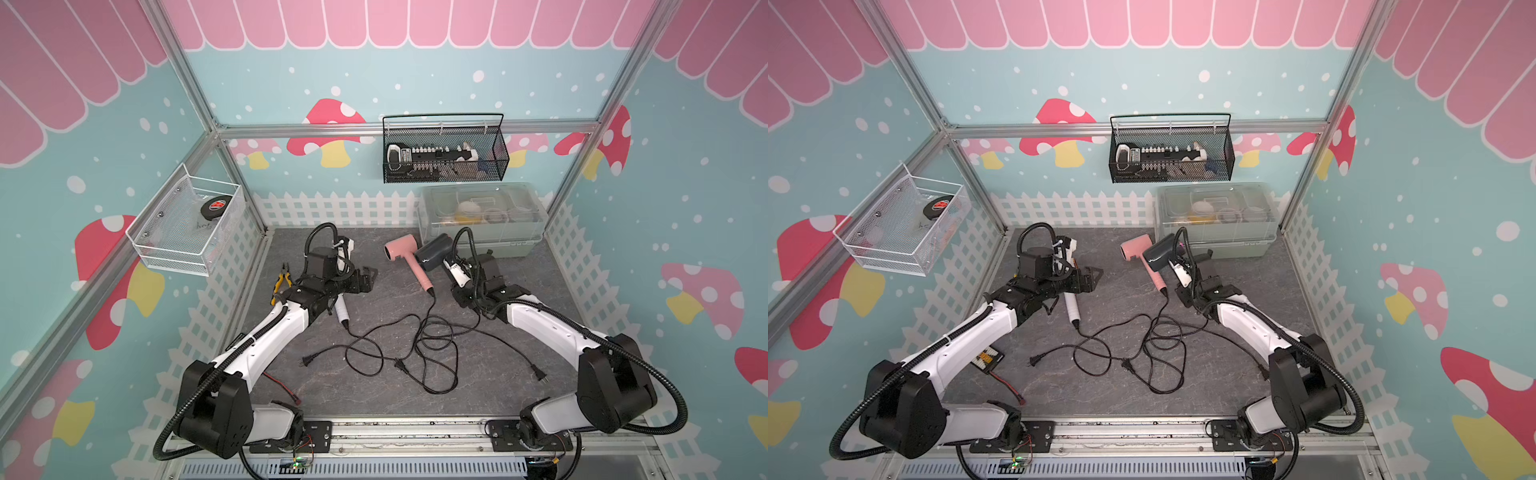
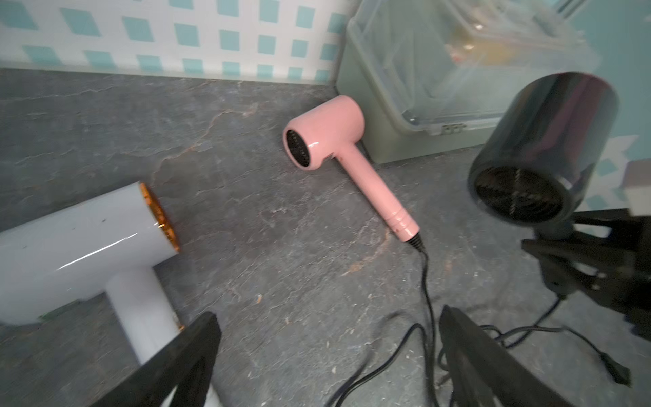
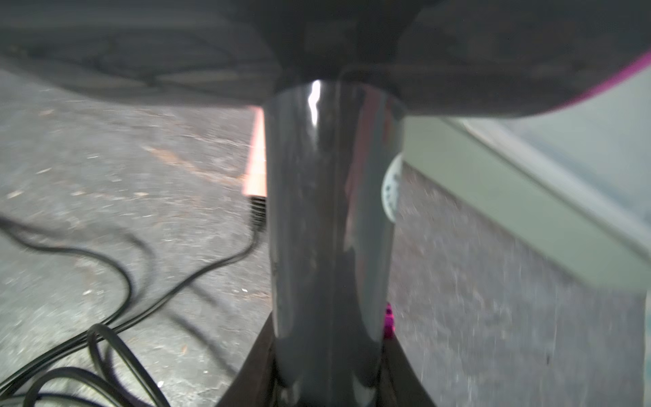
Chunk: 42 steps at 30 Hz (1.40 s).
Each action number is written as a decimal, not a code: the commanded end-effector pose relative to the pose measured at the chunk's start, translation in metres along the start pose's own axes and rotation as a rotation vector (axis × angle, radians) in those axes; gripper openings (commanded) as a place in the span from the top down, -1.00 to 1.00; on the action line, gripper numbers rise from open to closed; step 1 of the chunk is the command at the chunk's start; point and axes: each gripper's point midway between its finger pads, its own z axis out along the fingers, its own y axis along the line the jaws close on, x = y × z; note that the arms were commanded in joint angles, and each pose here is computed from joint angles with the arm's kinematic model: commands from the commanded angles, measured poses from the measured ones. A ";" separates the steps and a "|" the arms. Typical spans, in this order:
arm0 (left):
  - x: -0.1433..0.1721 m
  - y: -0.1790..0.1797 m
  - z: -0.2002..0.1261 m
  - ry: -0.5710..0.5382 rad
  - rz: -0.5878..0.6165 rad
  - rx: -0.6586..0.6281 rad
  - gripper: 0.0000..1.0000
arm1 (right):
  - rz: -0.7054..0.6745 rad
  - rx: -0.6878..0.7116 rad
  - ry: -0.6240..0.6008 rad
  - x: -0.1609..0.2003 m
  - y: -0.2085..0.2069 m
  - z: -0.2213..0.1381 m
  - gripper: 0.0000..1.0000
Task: Wrap the cord around the hair dryer
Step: Pick up the hair dryer from the center of the board.
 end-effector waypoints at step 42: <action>0.053 -0.126 0.003 0.311 0.214 0.589 -0.53 | -0.796 -0.053 -0.434 -0.097 0.082 -0.057 1.00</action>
